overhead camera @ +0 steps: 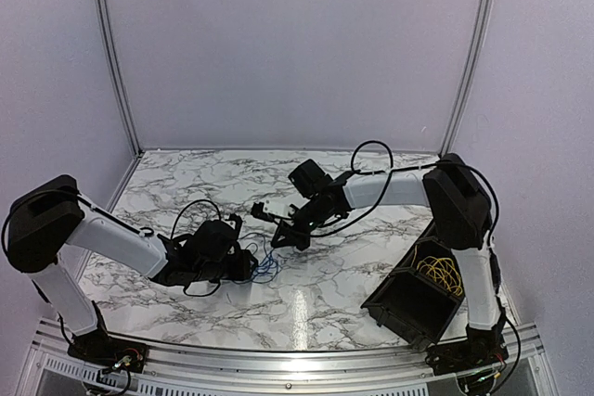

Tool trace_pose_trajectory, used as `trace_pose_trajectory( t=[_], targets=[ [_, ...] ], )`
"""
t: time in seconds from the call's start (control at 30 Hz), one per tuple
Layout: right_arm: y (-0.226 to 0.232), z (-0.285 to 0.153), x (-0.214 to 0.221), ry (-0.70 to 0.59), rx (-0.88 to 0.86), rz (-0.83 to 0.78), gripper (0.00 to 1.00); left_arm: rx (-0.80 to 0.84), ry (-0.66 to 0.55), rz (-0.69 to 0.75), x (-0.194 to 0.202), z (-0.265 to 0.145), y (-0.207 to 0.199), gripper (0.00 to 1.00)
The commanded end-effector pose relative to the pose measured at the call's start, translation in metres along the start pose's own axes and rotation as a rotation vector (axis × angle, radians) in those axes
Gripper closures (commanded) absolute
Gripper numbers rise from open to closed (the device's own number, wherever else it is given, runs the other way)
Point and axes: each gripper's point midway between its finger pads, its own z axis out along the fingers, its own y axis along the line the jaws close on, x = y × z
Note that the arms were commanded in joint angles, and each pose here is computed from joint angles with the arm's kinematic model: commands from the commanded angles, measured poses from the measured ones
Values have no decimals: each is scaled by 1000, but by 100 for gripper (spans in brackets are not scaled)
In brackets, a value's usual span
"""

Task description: Untangle the cables

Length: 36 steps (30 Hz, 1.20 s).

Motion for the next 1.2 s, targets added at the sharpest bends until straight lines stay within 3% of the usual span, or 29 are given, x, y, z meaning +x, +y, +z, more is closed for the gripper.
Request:
trace_pose_trajectory(
  t=[0.0,0.33,0.57,1.0,1.17],
  targets=[
    [-7,-86,-83,-148,147,-117,100,-20,5,6,6,1,9,57],
    [49,-261,-215,-445,211,-245,100,-10,20,8,14,18,7,57],
    [82,-370,-273,-642,354,-363,100,-9,7,8,11,23,5,57],
    [73,-497,-286,-809,633,-419,100,-35,29,44,21,29,14,57],
    [52,-519,-261,-772,721,-364,100,-42,9,56,16,26,15,57]
  ],
)
